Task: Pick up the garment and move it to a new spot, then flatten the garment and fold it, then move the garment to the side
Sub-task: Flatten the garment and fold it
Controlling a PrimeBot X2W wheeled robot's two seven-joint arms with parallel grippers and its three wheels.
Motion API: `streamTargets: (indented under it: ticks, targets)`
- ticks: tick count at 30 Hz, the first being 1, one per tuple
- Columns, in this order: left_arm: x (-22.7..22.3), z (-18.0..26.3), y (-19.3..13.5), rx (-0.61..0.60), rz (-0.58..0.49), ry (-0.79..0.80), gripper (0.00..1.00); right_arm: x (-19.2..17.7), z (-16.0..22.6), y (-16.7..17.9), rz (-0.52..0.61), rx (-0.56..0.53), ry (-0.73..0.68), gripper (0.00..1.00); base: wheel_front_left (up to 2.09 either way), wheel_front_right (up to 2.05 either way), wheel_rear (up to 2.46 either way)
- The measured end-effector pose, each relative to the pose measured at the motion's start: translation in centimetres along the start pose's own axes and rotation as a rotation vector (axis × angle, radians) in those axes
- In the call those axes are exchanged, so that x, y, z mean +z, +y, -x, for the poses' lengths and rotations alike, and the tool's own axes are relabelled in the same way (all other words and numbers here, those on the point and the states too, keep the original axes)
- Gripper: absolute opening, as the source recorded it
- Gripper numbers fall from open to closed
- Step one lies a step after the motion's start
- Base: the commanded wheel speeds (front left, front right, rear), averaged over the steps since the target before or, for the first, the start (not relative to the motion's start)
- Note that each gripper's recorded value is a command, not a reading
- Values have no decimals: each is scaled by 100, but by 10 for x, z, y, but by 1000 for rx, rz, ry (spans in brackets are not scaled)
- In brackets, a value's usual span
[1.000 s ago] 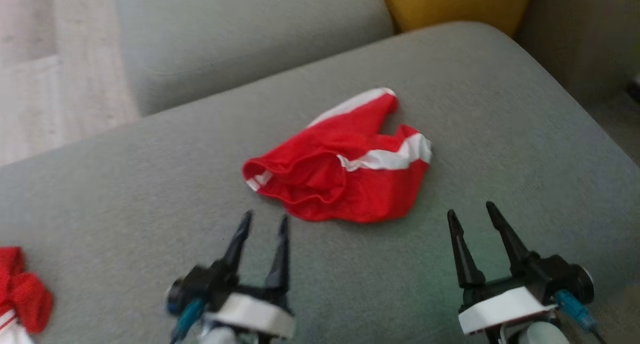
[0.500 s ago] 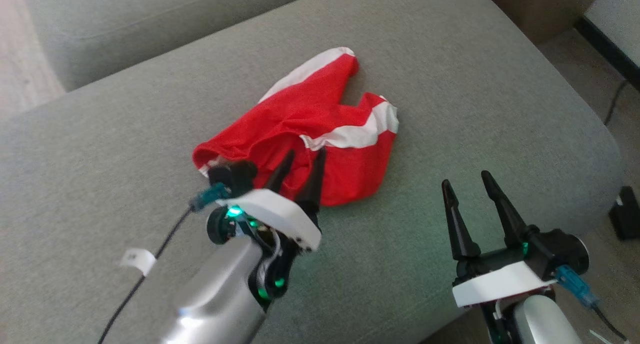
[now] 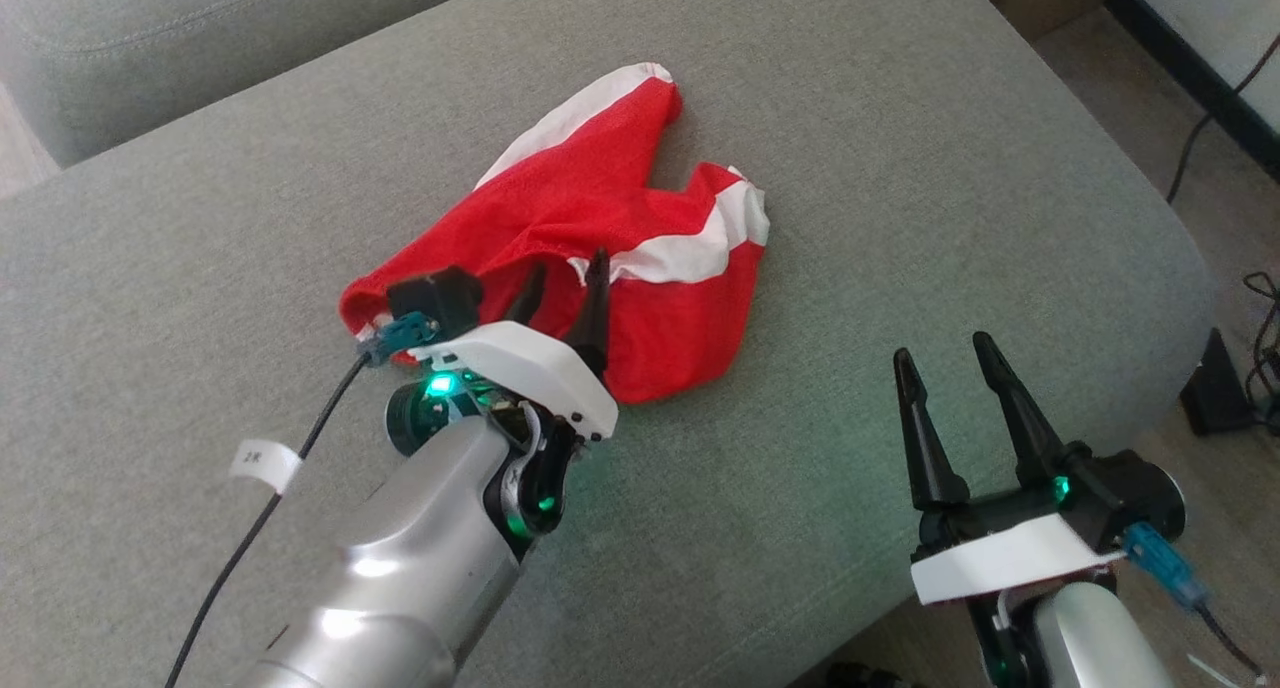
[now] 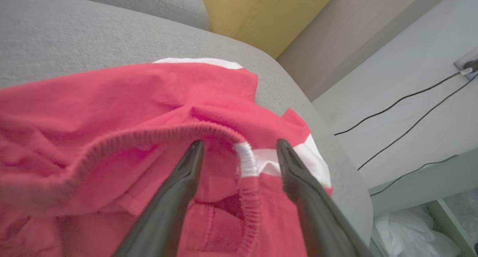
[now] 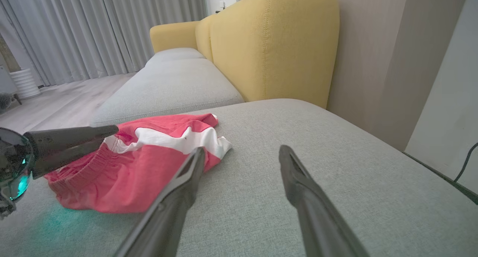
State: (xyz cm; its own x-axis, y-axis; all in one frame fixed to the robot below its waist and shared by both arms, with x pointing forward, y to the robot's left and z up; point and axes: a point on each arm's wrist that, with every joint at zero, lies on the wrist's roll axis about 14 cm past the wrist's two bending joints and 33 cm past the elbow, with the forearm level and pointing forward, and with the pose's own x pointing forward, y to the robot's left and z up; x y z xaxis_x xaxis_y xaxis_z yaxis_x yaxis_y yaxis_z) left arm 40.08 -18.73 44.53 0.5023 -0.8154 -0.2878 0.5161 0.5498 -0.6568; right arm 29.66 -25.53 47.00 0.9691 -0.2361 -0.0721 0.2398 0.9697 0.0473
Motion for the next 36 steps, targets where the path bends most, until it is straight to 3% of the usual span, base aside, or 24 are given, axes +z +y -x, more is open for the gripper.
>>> streamTargets:
  ticks: [2, 4, 6, 15, 19, 24, 27, 36]
  targets:
    - [-6, 0, -2, -7, -7, 21, 99, 2, 1, -1, 0, -3, -5, 100, 0, 0, 0]
    - [-12, 0, -4, -18, -14, 38, 46, 2, 1, -2, 0, -6, -8, 100, 0, 0, 0]
    - [-13, 0, -4, -20, -25, 33, 0, 4, 1, -3, 1, -8, -12, 100, 0, 0, 0]
    - [-3, 3, -13, -81, -52, -12, 0, 9, -1, -1, -4, 3, -31, 100, 0, 0, 0]
    - [6, 16, -3, -50, -51, -83, 0, 8, -2, 4, -14, 19, -34, 100, 0, 0, 0]
    - [-6, 58, 38, 73, -46, -124, 0, -4, -4, 21, -30, 73, -4, 100, 0, 0, 0]
    - [-9, 106, 88, 236, -113, -153, 0, -5, -13, 46, -32, 155, -4, 100, 0, 0, 0]
    - [40, 196, 138, 474, -198, -354, 0, -23, -21, 105, -32, 344, 50, 100, 0, 0, 0]
